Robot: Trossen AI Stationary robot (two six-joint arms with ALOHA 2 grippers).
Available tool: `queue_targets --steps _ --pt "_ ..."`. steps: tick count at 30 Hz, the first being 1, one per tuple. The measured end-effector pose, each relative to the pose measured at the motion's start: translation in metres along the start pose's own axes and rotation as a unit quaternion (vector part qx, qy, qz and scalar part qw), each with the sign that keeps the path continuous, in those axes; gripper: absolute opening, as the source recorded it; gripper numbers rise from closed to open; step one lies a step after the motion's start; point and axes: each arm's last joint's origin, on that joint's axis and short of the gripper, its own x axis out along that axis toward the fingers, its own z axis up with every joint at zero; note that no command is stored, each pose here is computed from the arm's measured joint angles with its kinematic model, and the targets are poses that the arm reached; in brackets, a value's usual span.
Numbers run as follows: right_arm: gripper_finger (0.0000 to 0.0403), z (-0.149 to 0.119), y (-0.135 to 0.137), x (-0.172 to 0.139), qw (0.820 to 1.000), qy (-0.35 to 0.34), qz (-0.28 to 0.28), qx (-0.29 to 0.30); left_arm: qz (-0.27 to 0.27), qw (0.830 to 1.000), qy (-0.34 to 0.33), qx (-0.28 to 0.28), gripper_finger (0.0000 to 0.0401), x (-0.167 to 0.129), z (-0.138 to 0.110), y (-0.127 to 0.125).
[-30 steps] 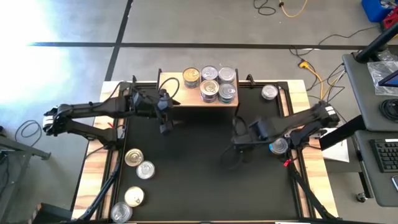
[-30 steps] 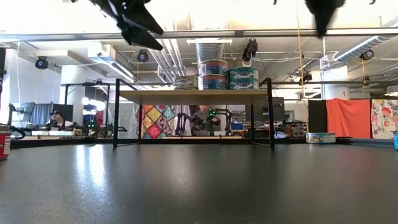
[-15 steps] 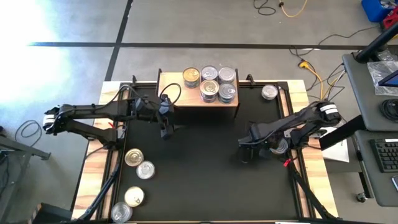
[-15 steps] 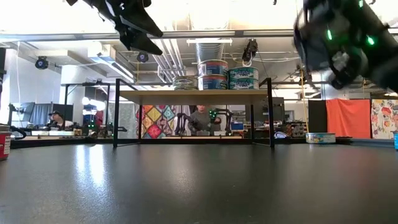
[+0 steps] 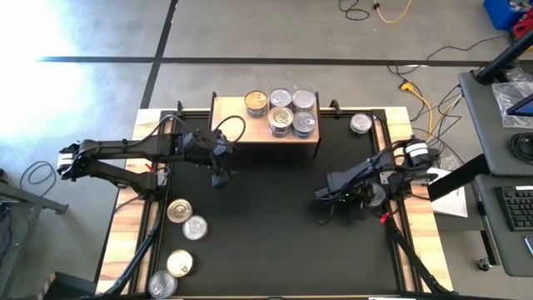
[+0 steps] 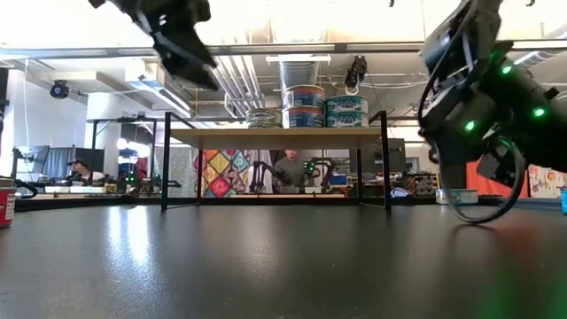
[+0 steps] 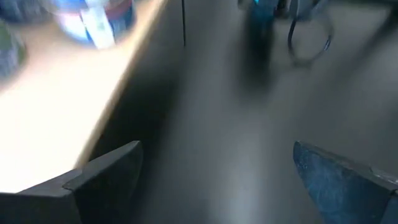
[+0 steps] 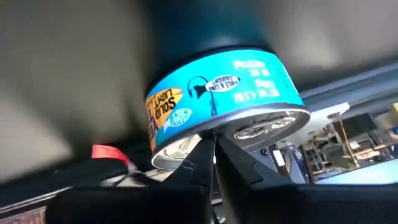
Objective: Stack canned seafood by type on shelf
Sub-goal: Put the bottom yellow tuna can on the shelf
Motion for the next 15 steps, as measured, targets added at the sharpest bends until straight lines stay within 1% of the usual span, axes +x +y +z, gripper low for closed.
queue_targets --steps 2,4,6,8,10,13,15 --pt "0.0009 0.008 0.005 -0.011 1.0 -0.009 0.01 -0.006 0.003 0.999 0.044 0.006 0.04 -0.002 -0.009 0.0" --pt "0.0009 0.016 0.015 -0.035 0.998 -0.053 0.028 -0.016 0.019 0.996 0.084 0.015 0.04 -0.002 -0.02 0.0" --pt "0.0009 0.024 0.025 -0.062 0.993 -0.11 0.044 -0.028 0.028 0.993 0.11 0.024 0.04 0.0 -0.032 0.001" --pt "0.0009 0.028 0.037 -0.092 0.98 -0.183 0.065 -0.043 0.027 0.992 0.117 0.028 0.04 0.002 -0.043 0.001" --pt "0.0009 0.025 0.045 -0.117 0.968 -0.235 0.068 -0.055 0.023 0.993 0.113 0.025 0.04 0.004 -0.053 -0.001" --pt "0.0009 0.008 0.053 -0.138 0.956 -0.285 0.043 -0.063 0.013 0.994 0.109 0.026 0.04 0.006 -0.068 -0.006" --pt "0.0009 -0.003 0.055 -0.143 0.949 -0.307 0.033 -0.058 0.007 0.996 0.087 0.032 0.04 0.006 -0.075 -0.011"
